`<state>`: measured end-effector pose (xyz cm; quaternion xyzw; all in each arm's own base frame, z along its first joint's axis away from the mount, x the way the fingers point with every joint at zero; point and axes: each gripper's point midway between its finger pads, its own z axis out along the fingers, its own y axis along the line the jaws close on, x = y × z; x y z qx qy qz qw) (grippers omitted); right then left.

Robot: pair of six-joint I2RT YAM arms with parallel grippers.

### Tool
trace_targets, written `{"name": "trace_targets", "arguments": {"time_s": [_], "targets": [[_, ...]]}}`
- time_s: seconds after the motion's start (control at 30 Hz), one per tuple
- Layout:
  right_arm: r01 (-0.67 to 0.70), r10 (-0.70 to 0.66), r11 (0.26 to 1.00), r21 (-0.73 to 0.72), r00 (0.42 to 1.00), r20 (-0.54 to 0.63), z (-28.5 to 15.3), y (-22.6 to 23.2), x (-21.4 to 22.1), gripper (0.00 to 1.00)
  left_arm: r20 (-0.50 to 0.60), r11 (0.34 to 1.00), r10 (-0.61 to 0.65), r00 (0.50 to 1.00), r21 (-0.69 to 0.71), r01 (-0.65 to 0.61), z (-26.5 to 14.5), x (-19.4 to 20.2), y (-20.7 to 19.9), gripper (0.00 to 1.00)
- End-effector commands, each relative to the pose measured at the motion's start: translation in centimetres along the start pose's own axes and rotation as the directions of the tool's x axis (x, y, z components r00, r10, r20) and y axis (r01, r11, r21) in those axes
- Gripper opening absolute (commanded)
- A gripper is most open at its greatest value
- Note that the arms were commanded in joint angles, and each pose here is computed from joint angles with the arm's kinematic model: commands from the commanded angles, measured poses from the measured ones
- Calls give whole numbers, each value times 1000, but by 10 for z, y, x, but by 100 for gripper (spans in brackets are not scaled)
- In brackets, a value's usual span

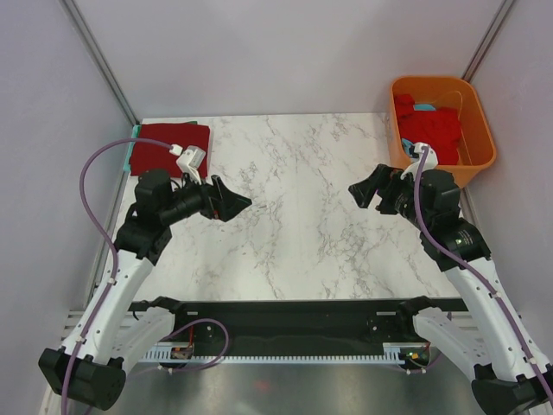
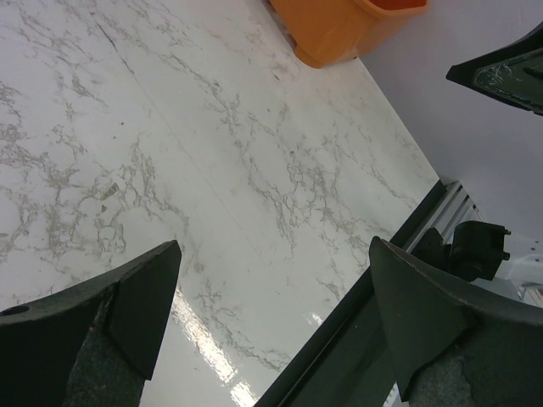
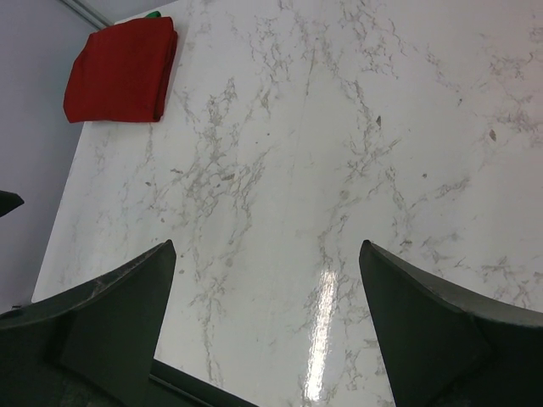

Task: Fold and stack the t-shirts
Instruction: Reset both grippers

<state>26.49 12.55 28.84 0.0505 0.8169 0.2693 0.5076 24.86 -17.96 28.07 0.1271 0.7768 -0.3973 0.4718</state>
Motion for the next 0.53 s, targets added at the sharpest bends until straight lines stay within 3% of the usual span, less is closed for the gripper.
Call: {"name": "trace_targets", "arguments": {"time_s": [0.0,0.5], "targets": [[9,-10,1000,15,999,46,-4,0,-11,98,58,998,28,998,54,-32,-6,-19,-18,99],[-7,0,998,62,994,108,-11,-3,-30,98,94,994,50,994,94,-59,-16,-34,-36,99]]}}
